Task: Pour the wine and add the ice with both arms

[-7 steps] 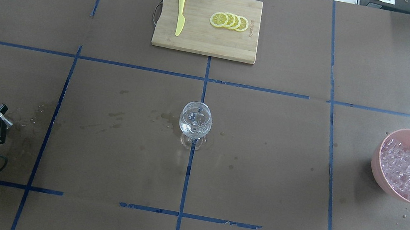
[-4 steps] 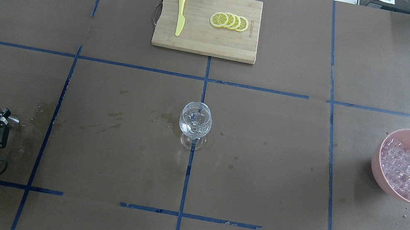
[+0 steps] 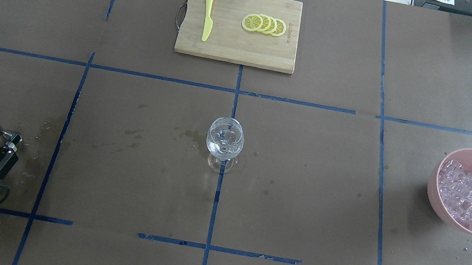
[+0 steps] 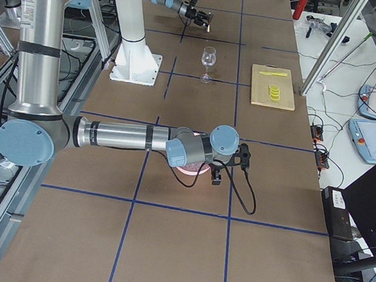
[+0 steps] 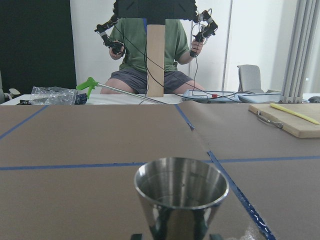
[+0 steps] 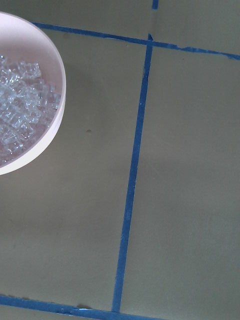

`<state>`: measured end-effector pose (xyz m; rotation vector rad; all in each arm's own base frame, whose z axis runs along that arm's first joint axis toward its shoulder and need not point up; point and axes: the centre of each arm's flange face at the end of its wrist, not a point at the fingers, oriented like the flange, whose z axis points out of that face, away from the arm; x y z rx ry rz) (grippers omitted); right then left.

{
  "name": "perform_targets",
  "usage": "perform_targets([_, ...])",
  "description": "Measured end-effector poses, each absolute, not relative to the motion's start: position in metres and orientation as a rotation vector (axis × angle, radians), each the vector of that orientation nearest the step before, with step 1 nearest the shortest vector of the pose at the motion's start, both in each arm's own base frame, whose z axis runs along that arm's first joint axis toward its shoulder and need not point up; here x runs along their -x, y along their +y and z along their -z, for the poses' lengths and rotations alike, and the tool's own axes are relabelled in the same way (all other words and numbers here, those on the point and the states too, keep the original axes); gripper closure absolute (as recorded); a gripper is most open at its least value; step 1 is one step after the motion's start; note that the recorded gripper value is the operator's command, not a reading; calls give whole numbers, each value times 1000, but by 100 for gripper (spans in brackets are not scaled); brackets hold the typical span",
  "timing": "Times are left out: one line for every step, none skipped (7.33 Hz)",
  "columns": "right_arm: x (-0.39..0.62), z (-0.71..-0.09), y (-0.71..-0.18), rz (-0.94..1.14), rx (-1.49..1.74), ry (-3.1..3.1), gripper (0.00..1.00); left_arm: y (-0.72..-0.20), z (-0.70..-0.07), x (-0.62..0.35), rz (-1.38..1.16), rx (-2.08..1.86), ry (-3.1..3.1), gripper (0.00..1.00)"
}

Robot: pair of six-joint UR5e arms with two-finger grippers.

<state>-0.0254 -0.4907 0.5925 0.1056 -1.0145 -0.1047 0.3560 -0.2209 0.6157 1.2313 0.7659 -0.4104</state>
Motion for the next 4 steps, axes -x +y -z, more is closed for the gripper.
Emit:
perform_targets([25, -591, -490, 98, -103, -1015, 0, -220, -619, -355, 386, -1212, 768, 1])
perform_targets([25, -591, -490, 92, -101, -1015, 0, -219, -623, -353, 354, -1191, 769, 1])
perform_targets([25, -590, -490, 88, -99, -1016, 0, -218, -626, -351, 313, -1165, 771, 1])
perform_targets([25, -590, -490, 87, -99, -1016, 0, -216, -626, -346, 260, -1136, 773, 1])
